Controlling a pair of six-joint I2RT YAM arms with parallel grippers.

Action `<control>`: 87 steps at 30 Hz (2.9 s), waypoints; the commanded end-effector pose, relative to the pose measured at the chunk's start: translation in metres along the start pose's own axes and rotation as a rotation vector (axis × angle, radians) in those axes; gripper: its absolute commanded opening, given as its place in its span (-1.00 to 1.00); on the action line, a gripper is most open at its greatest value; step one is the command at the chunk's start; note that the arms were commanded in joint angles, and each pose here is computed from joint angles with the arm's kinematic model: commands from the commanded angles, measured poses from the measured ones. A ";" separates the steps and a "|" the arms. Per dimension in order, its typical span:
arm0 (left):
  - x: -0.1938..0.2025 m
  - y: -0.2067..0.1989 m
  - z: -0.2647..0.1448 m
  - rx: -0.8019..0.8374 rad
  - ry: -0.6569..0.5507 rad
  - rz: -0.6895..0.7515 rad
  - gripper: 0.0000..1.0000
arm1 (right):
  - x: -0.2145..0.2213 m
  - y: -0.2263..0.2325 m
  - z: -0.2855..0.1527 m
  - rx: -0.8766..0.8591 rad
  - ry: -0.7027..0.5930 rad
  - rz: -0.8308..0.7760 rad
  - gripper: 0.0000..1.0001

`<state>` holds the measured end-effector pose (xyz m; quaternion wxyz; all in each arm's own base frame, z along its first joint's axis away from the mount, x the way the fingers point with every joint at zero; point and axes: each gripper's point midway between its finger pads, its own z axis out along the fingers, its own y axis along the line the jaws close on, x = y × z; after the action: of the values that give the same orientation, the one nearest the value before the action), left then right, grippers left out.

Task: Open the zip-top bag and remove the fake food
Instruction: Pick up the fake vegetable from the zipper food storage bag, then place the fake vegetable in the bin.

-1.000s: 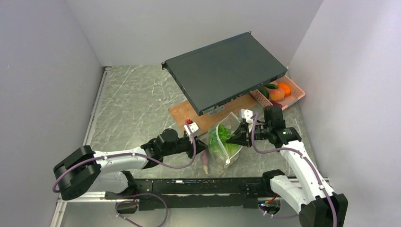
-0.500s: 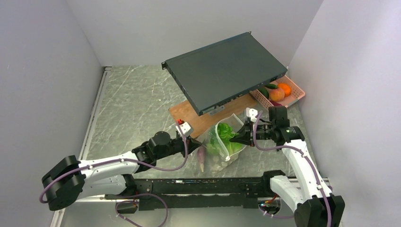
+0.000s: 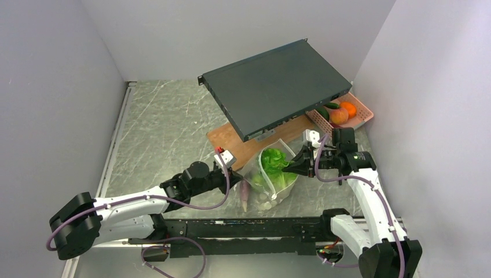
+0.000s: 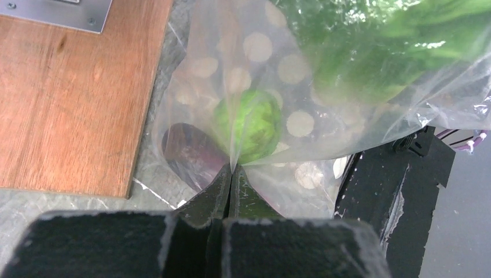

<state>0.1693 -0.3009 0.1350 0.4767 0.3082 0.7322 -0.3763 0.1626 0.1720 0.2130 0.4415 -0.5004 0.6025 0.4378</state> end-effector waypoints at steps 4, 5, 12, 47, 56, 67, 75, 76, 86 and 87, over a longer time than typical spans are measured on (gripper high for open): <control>0.002 0.008 0.004 -0.059 0.023 -0.040 -1.00 | -0.043 0.003 -0.007 -0.023 -0.107 -0.091 -1.00; 0.003 0.009 0.004 -0.069 0.021 -0.052 -1.00 | -0.044 0.002 -0.009 -0.012 -0.108 -0.099 -1.00; 0.004 0.011 0.004 -0.077 0.020 -0.060 -1.00 | -0.048 -0.005 -0.016 0.035 -0.141 -0.082 -1.00; -0.003 -0.006 0.016 0.024 0.026 -0.019 -1.00 | -0.151 0.024 -0.041 -0.008 -0.228 -0.208 -1.00; -0.004 -0.005 0.014 0.021 0.025 -0.004 -1.00 | -0.185 0.009 -0.060 0.117 -0.247 -0.147 -1.00; -0.005 -0.006 0.012 0.032 0.024 0.018 -1.00 | -0.185 -0.022 -0.092 0.374 -0.261 -0.070 -1.00; -0.005 -0.007 0.011 0.043 0.028 0.048 -1.00 | -0.165 -0.052 -0.113 0.583 -0.274 0.016 -1.00; -0.006 -0.007 0.011 0.043 0.027 0.053 -1.00 | -0.161 -0.054 -0.115 0.600 -0.276 0.029 -1.00; -0.002 -0.005 0.007 0.044 0.035 0.104 -1.00 | -0.113 -0.075 -0.127 0.727 -0.256 0.177 -1.00; -0.003 -0.005 0.007 0.046 0.034 0.111 -1.00 | -0.107 -0.077 -0.129 0.740 -0.254 0.193 -1.00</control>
<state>0.1679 -0.3029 0.1162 0.4539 0.3496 0.7405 -0.3513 0.2358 0.0710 0.3517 0.6186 -0.2099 0.6904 0.3110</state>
